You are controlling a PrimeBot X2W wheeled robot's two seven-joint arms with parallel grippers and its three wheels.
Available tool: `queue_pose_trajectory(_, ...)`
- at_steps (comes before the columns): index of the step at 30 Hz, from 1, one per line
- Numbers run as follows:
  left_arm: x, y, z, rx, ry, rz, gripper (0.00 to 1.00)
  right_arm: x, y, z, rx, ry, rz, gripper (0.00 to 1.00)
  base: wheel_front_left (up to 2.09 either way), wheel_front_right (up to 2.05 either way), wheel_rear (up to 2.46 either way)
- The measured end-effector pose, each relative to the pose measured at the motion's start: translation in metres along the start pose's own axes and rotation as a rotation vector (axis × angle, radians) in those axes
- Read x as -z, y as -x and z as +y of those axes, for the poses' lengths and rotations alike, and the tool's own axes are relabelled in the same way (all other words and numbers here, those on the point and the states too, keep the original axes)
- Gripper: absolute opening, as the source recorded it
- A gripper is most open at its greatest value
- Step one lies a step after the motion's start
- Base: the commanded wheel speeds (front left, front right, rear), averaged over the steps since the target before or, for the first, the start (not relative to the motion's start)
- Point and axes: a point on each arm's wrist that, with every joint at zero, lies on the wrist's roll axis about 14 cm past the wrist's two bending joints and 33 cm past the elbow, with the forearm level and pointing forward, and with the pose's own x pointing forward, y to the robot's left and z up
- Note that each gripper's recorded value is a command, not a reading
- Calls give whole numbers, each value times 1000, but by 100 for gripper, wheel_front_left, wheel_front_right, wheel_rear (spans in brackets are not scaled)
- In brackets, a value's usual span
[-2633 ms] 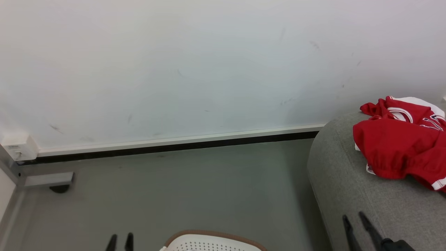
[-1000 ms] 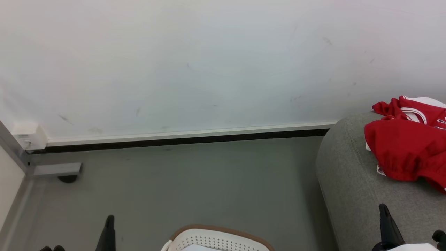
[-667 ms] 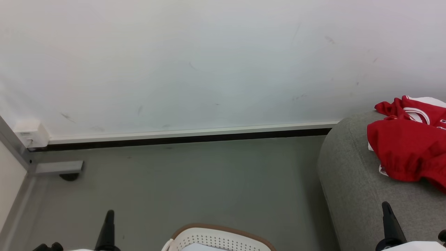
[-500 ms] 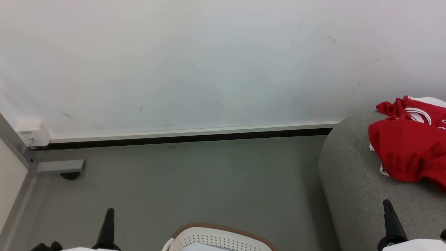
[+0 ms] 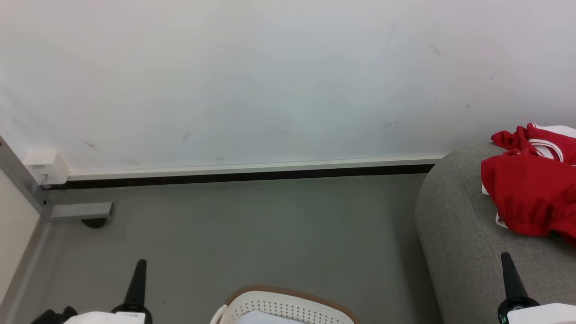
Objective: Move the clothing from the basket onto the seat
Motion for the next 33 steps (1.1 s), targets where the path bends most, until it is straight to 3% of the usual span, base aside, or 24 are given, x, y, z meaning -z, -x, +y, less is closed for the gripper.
queue_pose_trajectory(33,-13,-8,-14,49,272,0,0,-3,-15,16,-53,-292,15,0,0,0,0)
